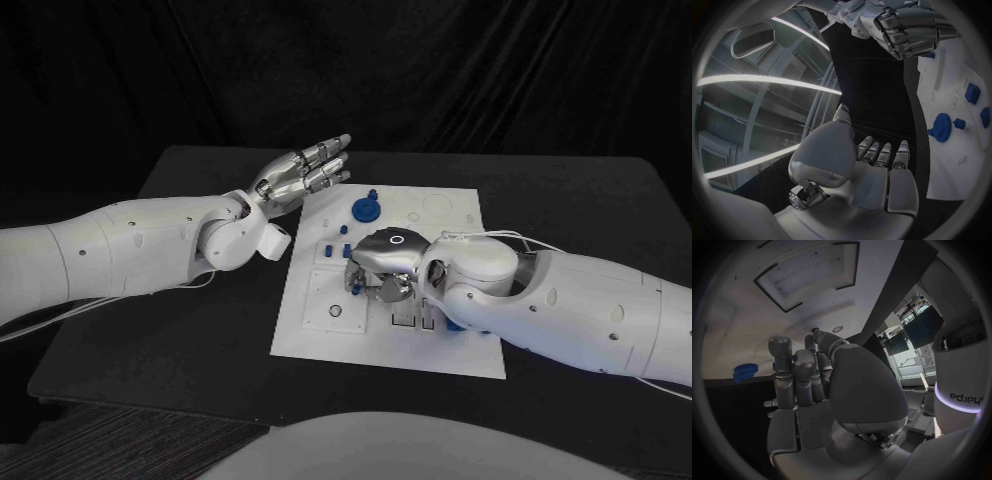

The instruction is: Assemble the parts on the task board

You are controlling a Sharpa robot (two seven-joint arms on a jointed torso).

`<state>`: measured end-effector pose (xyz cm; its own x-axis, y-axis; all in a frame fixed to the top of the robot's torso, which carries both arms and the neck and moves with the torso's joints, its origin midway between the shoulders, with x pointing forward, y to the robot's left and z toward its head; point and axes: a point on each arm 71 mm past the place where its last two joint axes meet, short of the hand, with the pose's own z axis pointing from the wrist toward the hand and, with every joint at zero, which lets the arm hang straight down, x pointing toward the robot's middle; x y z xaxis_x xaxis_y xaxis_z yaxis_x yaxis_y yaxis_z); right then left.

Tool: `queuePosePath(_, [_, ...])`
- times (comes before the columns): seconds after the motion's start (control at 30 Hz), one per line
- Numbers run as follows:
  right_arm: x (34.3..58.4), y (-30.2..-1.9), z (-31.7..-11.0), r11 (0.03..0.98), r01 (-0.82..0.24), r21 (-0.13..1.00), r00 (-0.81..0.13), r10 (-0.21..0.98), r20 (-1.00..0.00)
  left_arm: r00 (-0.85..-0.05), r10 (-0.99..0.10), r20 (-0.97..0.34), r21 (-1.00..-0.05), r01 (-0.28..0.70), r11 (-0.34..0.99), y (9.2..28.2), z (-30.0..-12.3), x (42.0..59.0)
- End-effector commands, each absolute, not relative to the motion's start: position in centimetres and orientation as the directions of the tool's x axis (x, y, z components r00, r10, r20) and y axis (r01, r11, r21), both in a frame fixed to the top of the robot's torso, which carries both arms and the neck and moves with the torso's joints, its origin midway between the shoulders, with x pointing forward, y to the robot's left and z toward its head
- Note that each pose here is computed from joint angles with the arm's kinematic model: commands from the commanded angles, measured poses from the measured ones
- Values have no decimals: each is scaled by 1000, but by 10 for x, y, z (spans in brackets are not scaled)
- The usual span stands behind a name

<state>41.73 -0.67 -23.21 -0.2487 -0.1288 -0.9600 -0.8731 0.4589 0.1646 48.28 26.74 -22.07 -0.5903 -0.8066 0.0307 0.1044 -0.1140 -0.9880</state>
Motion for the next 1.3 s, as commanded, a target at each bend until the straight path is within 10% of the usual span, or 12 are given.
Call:
queuePosePath(0.03, [417, -6, -235, 475, -865, 158, -258, -153, -954, -599, -800, 45, -969, 168, -180, 267, -215, 481])
queuePosePath(0.87, [419, -10, -236, 503, -859, 89, -191, -154, -969, -599, -799, 47, -970, 165, -180, 267, -214, 480])
queuePosePath(1.3, [439, -65, -187, 557, -826, 91, -76, 50, -996, -598, -801, 45, -970, 166, -178, 267, -215, 481])
